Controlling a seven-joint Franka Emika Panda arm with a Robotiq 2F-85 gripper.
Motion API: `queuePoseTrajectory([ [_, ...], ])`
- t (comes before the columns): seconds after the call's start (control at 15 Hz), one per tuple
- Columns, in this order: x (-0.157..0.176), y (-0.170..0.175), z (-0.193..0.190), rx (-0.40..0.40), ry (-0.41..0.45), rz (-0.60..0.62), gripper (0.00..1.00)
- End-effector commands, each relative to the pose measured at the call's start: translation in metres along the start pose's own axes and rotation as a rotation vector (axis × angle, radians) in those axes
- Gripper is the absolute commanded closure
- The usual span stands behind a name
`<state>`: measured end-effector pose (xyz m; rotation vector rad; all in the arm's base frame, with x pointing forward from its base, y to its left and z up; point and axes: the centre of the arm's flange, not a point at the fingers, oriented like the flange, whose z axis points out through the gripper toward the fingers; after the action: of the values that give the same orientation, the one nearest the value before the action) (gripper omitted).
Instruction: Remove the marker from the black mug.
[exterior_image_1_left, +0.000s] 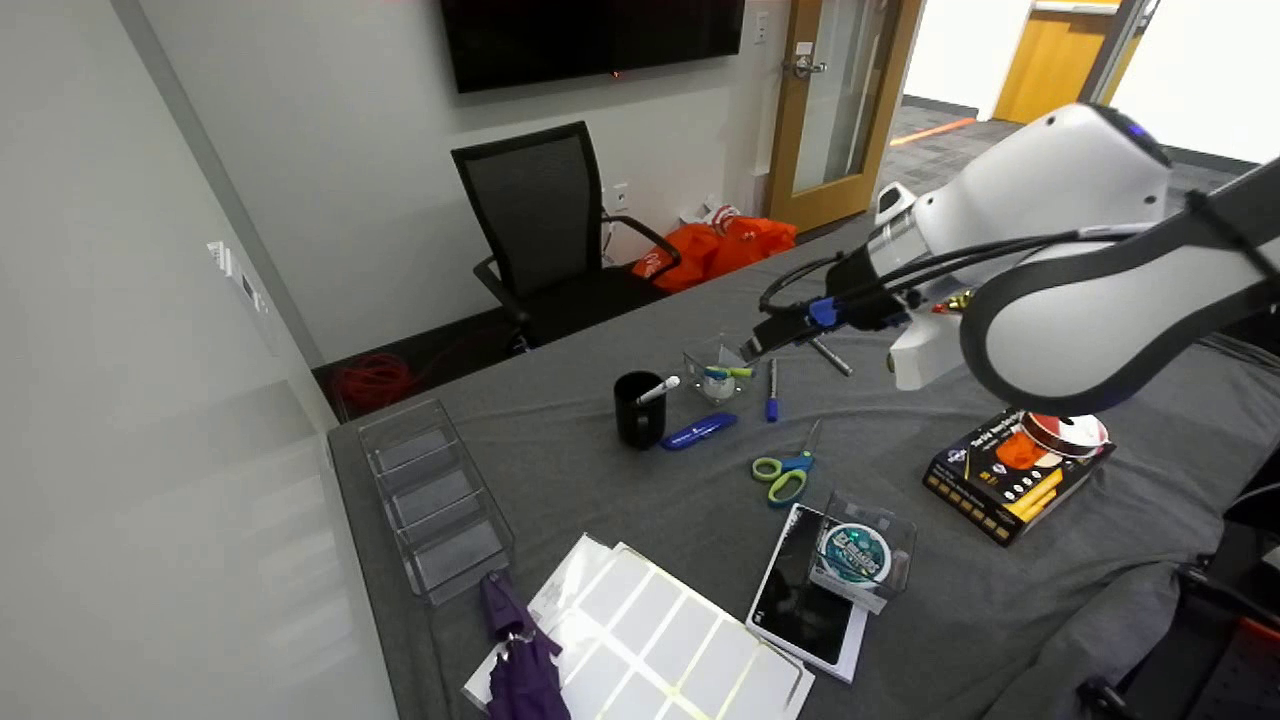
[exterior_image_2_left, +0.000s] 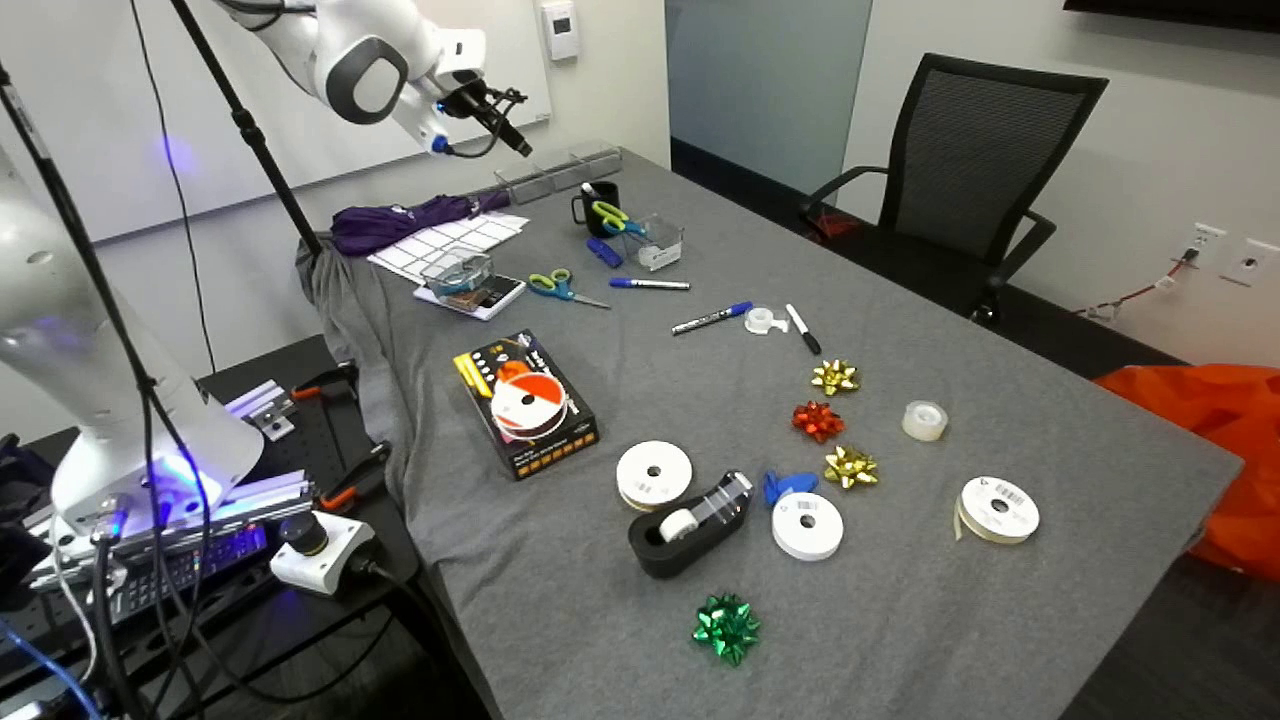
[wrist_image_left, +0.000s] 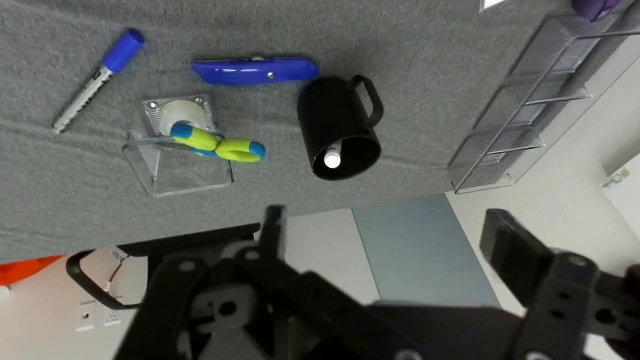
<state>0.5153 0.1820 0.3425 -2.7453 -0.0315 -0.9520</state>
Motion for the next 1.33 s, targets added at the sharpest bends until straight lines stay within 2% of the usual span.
queuePoseTrajectory([
  [0.0,0.018,-0.019,0.048,-0.074,0.004,0.066,0.00],
  [0.33,0.041,-0.019,0.085,-0.177,0.049,0.115,0.00],
  [0.87,0.043,-0.071,0.132,-0.300,-0.021,0.188,0.00],
  [1.27,0.059,-0.080,0.146,-0.324,-0.060,0.274,0.00],
])
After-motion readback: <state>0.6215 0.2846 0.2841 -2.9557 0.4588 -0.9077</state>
